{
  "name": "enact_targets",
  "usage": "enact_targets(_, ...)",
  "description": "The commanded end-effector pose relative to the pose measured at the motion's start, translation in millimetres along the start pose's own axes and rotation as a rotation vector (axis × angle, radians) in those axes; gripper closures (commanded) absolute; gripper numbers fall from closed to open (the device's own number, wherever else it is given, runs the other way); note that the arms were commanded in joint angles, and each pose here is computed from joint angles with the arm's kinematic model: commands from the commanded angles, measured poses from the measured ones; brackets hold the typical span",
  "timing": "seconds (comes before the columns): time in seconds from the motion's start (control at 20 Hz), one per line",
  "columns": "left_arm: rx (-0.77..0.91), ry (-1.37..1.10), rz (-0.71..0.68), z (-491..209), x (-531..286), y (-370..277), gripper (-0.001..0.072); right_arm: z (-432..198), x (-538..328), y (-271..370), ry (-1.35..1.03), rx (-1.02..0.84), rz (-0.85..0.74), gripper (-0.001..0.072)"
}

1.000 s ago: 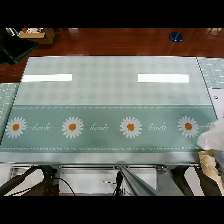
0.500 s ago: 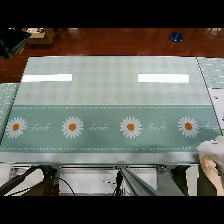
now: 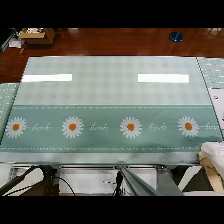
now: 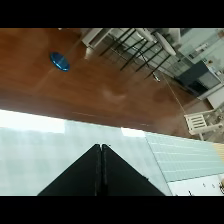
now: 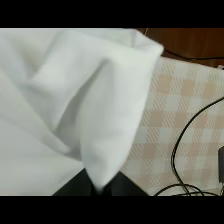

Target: Fold the shirts.

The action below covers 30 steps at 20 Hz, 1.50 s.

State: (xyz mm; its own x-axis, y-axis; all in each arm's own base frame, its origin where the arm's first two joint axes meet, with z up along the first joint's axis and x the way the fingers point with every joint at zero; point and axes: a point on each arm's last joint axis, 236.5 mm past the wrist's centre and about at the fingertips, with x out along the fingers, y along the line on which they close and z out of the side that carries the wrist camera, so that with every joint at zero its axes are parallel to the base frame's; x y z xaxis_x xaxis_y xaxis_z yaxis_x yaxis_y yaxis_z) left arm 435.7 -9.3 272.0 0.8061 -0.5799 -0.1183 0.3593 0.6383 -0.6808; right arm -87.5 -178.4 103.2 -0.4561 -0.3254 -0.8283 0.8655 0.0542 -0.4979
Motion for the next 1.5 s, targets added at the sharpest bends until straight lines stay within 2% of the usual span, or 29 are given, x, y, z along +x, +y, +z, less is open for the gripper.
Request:
enact_targets(0.0, 0.0, -0.015, 0.016, 5, -6, 6, 0.0687, 23, 9, -22, -0.101, 0.049, -0.076, 0.0685)
enact_targets(0.25, -0.003, -0.018, 0.012, 6, -6, 5, 0.0686, 19, 36, -7, 0.012, 0.017, -0.041, 0.0683)
enact_targets(0.45, -0.018, -0.038, -0.014, 11, -6, -1, 0.0686, 1, 54, -9, 0.08, -0.05, -0.095, 0.0649)
enact_targets(0.75, -0.026, -0.051, -0.027, 14, -6, -4, 0.0686, 11, 56, -29, 0.037, -0.085, -0.198, 0.0649)
enact_targets(1.0, -0.026, -0.069, -0.011, 18, -6, 0, 0.0686, 6, 57, -48, 0.049, -0.007, -0.251, 0.0649)
enact_targets(1.05, -0.027, -0.069, -0.011, 18, -6, 0, 0.0686, 4, 58, -50, 0.055, 0.009, -0.251, 0.0621)
enact_targets(1.1, -0.026, -0.068, -0.011, 18, -6, 0, 0.0686, 5, 58, -49, 0.046, 0.016, -0.248, 0.0495)
enact_targets(1.15, -0.027, -0.068, -0.011, 18, -6, 0, 0.0686, 9, 59, -47, 0.03, 0.021, -0.238, 0.0284)
enact_targets(1.2, -0.026, -0.068, -0.011, 18, -6, 0, 0.0686, 11, 59, -46, 0.022, 0.029, -0.234, 0.0155)
enact_targets(1.35, -0.026, -0.068, -0.011, 18, -6, 0, 0.0687, 30, 56, -44, -0.056, 0.013, -0.232, 0.0138)
enact_targets(1.45, -0.021, -0.061, -0.002, 16, -6, 2, 0.0686, 91, 28, -20, -0.265, -0.028, -0.141, 0.0136)
